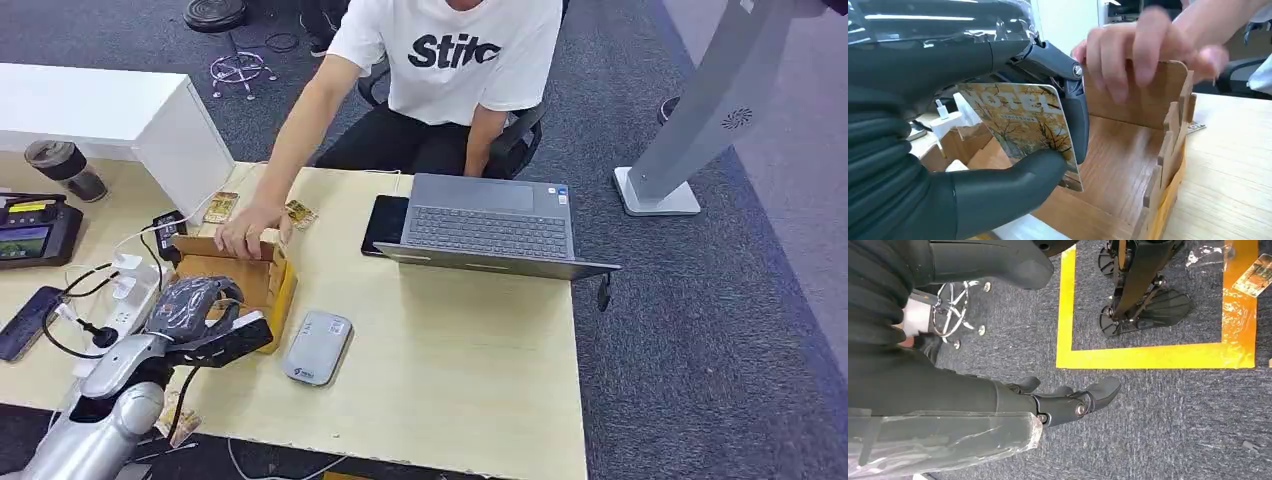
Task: Pass the card to the sensor for recognition and then transmit it.
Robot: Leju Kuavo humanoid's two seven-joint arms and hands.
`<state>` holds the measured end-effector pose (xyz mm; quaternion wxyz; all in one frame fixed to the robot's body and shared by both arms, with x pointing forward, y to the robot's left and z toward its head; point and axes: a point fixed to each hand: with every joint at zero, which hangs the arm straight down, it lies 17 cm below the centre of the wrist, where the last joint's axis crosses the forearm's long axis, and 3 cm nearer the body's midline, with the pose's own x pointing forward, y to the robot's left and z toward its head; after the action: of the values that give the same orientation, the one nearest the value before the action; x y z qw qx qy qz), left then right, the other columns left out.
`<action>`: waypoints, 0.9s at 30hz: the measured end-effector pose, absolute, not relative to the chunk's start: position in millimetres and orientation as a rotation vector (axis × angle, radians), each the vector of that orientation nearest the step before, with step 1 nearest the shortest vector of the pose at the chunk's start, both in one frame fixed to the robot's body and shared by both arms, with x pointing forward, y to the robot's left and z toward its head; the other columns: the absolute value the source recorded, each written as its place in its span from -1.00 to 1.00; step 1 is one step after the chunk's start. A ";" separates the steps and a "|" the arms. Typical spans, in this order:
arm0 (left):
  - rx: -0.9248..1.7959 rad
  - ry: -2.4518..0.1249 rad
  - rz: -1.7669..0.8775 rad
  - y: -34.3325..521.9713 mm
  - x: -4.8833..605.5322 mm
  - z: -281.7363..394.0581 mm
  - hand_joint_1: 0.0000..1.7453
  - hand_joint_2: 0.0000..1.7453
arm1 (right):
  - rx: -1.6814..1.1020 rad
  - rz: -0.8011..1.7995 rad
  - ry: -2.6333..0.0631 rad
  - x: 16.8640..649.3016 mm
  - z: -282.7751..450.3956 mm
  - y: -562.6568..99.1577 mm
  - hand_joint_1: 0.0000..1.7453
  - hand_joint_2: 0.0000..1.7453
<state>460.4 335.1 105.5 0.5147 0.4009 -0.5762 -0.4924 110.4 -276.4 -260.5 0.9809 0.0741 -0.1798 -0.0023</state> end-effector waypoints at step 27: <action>1.060 -1.528 -1.113 330.7 476.4 161.0 1.00 1.00 | 0.150 0.008 -0.360 109.4 -260.7 -275.7 -1.00 1.00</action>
<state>476.4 330.7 161.0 0.4681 0.4322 -0.6231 -0.4538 109.4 -275.7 -260.7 0.9810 0.0744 -0.1789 0.0039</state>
